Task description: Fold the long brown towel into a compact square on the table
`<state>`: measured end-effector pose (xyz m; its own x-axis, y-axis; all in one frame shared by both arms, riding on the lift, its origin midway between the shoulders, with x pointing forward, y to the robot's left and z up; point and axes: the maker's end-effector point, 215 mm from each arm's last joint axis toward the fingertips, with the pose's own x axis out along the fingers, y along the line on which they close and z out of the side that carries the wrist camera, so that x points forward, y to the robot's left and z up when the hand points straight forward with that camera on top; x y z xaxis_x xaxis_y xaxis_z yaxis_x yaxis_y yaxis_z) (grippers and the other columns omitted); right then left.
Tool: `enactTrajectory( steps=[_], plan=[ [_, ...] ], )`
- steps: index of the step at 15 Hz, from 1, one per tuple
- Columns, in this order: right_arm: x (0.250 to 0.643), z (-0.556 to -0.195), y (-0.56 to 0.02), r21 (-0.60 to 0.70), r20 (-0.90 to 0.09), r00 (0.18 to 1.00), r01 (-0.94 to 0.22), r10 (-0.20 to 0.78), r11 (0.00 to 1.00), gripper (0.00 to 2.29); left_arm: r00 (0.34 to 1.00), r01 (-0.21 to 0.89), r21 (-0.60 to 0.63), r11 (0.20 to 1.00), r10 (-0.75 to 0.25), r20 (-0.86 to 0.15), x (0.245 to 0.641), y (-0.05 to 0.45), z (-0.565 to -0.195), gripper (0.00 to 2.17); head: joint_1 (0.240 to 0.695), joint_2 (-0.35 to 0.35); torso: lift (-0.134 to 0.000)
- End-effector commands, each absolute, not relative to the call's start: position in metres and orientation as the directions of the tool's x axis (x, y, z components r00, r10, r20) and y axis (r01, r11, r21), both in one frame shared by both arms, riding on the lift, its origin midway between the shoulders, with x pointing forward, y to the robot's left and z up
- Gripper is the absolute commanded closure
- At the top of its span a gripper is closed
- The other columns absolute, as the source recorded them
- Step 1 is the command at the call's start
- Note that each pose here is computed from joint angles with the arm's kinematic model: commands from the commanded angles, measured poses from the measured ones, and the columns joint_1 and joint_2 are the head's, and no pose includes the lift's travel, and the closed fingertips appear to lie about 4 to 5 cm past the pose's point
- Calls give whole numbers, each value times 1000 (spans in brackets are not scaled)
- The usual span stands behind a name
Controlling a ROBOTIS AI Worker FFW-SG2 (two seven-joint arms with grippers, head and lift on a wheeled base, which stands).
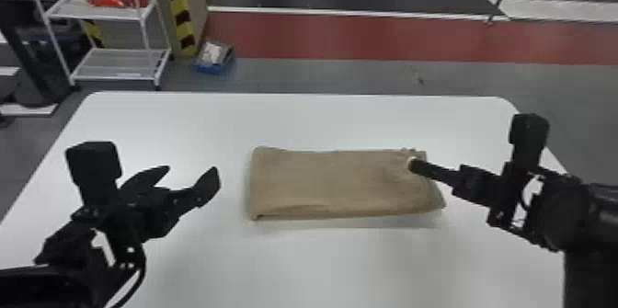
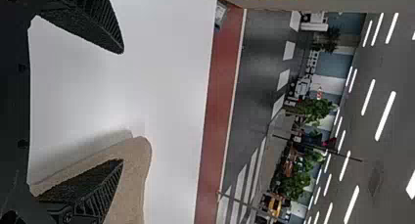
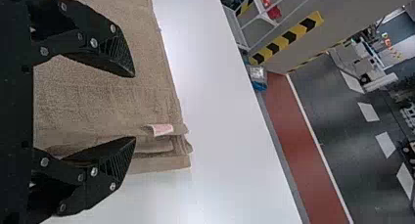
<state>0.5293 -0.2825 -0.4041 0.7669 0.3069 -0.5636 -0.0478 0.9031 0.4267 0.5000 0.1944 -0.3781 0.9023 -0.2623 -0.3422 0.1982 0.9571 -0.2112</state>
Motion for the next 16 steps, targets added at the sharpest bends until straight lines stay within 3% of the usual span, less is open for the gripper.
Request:
enactTrajectory(
  steps=[1, 12, 14, 16],
  plan=[
    [526, -407, -292, 430, -576, 764, -21, 292, 903, 53, 901, 203, -213, 956, -267, -341, 500, 191, -378, 87, 695, -88, -123],
    [540, -461, -294, 373, -672, 694, 14, 259, 928, 208, 903, 202, -209, 957, -265, -338, 499, 192, -377, 87, 695, -110, -123],
    [543, -460, -291, 385, -657, 703, 2, 273, 923, 373, 920, 206, -200, 958, -259, -293, 503, 194, -368, 87, 695, -108, -123],
    [543, -457, -286, 413, -641, 708, -8, 297, 911, 620, 964, 212, -171, 962, -235, -127, 512, 200, -334, 90, 695, -105, -123]
  ],
)
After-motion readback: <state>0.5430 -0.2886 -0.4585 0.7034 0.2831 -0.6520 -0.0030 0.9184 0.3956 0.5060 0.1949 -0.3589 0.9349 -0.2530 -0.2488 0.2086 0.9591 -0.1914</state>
